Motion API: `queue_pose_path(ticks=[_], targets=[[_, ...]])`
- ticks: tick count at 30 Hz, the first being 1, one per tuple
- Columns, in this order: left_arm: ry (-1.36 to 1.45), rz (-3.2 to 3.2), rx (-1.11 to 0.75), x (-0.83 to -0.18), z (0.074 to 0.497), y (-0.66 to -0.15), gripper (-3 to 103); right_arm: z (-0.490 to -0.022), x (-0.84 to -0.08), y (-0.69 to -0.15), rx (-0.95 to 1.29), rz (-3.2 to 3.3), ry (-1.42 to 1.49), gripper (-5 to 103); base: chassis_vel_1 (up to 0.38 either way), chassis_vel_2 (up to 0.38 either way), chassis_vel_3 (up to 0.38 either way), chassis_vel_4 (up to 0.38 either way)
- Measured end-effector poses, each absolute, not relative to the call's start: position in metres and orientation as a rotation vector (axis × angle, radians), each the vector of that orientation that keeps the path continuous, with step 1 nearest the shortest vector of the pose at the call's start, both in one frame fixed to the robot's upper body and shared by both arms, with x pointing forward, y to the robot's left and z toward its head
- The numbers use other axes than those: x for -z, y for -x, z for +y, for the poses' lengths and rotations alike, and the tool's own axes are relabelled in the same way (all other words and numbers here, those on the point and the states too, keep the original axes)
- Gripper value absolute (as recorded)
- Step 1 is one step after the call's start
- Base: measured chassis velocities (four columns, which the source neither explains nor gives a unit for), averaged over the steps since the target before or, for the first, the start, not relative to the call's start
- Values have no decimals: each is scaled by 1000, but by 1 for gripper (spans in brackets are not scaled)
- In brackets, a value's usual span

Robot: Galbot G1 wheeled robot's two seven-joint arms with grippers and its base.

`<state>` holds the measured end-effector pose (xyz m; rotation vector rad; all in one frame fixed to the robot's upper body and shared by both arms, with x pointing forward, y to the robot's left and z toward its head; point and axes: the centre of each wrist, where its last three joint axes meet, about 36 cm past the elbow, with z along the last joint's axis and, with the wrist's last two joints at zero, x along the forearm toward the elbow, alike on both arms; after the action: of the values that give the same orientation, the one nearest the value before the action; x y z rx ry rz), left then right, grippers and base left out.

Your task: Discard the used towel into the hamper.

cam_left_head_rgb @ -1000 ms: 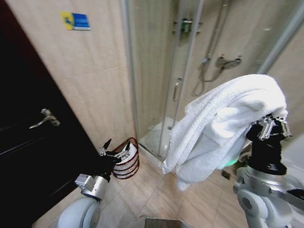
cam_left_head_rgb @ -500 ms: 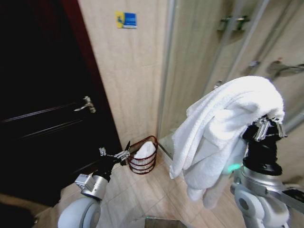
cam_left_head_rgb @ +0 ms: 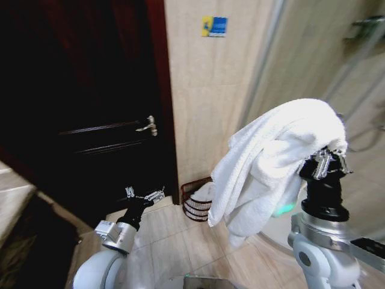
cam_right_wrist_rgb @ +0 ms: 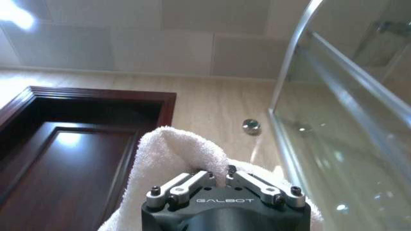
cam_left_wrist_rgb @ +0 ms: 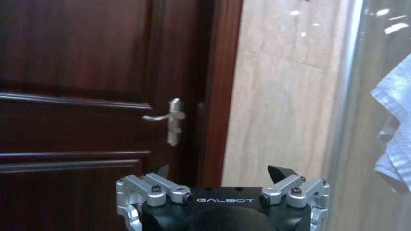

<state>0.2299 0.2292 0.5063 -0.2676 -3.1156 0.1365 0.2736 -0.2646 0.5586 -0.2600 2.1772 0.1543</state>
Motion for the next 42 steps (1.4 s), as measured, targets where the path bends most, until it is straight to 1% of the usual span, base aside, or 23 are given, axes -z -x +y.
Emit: queue_pose_path(ticks=[17, 33, 42], targets=[[268, -3115, -136, -506, 229, -230, 100, -264, -556, -272, -152, 2215, 250, 3, 11, 8, 8, 7], [267, -3116, -137, -506, 229, -230, 100, -262, -558, -273, -136, 2199, 247, 3, -92, 93, 90, -85], [267, -3116, -136, -506, 229, -230, 100, -274, -561, -275, -79, 2154, 201, 3, -63, 69, 61, -70]])
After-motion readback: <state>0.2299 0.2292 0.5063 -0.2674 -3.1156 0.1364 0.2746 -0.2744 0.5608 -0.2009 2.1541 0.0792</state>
